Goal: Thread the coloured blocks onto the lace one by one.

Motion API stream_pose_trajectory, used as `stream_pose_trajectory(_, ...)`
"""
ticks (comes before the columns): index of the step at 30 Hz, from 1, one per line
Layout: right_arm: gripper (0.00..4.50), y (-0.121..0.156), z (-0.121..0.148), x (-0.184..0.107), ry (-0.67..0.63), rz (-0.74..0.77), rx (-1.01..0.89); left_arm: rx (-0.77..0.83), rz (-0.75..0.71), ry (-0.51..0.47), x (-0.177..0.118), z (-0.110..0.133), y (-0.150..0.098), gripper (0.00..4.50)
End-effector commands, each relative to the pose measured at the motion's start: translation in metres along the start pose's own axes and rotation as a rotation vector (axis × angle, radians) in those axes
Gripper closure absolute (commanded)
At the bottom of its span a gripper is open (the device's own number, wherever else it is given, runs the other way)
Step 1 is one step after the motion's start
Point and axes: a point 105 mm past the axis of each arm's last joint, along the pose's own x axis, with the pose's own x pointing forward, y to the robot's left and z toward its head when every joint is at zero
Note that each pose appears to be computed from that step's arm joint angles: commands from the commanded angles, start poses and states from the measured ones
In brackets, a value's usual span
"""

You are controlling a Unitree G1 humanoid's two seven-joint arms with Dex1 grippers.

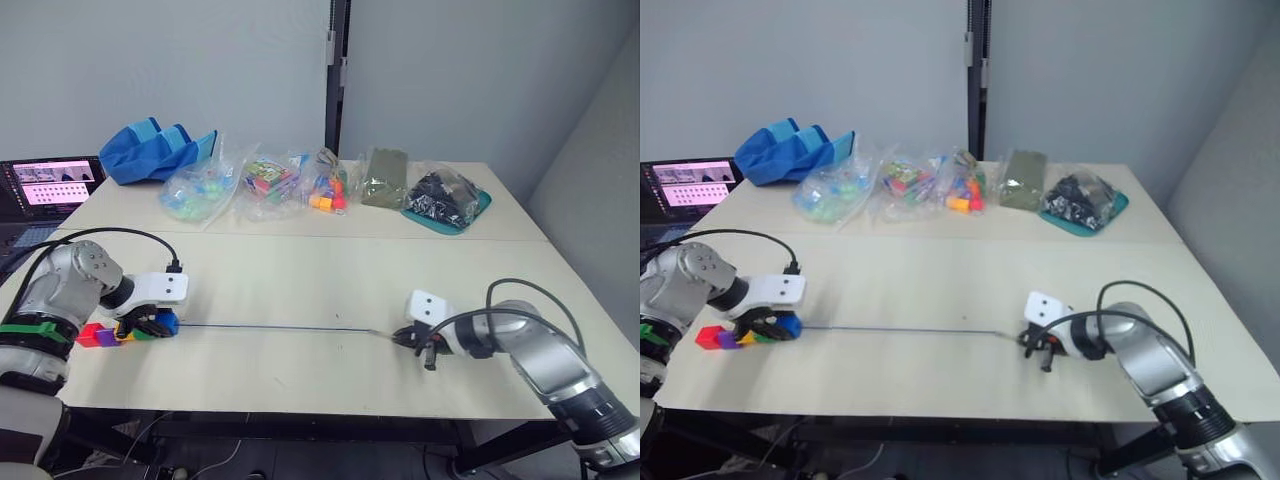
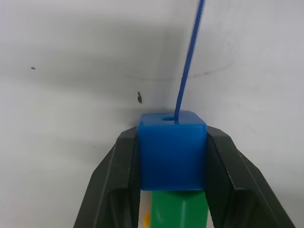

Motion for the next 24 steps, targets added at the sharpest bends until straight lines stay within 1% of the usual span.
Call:
stream_pose_trajectory(1,4.50,-0.012,-0.002,-0.014,0.012,-0.046,-0.024,0.024,0.008,0.009,-0.017,-0.007,-0.001,3.30)
stream_pose_trajectory(4,4.50,-0.018,-0.010,-0.019,0.040,-0.063,-0.022,0.049,0.004,0.020,-0.021,-0.009,-0.002,3.30)
stream_pose_trajectory(8,4.50,-0.022,-0.013,-0.022,0.049,-0.068,-0.026,0.092,0.004,0.012,-0.025,-0.006,-0.003,3.30)
stream_pose_trajectory(12,4.50,-0.022,-0.014,-0.022,0.053,-0.065,-0.026,0.150,0.029,0.006,-0.032,0.001,0.002,3.30)
stream_pose_trajectory(15,4.50,-0.022,-0.014,-0.021,0.054,-0.056,-0.024,0.203,0.038,-0.025,-0.034,0.010,0.003,3.30)
stream_pose_trajectory(18,4.50,-0.022,-0.011,-0.017,0.044,-0.048,-0.028,0.217,0.053,-0.047,-0.028,0.012,0.004,3.30)
stream_pose_trajectory(22,4.50,-0.021,-0.006,-0.010,0.025,-0.038,-0.030,0.188,0.049,-0.078,-0.019,0.011,0.002,3.30)
stream_pose_trajectory(24,4.50,-0.020,-0.004,-0.004,0.018,-0.031,-0.033,0.169,0.052,-0.071,-0.013,0.007,0.001,3.30)
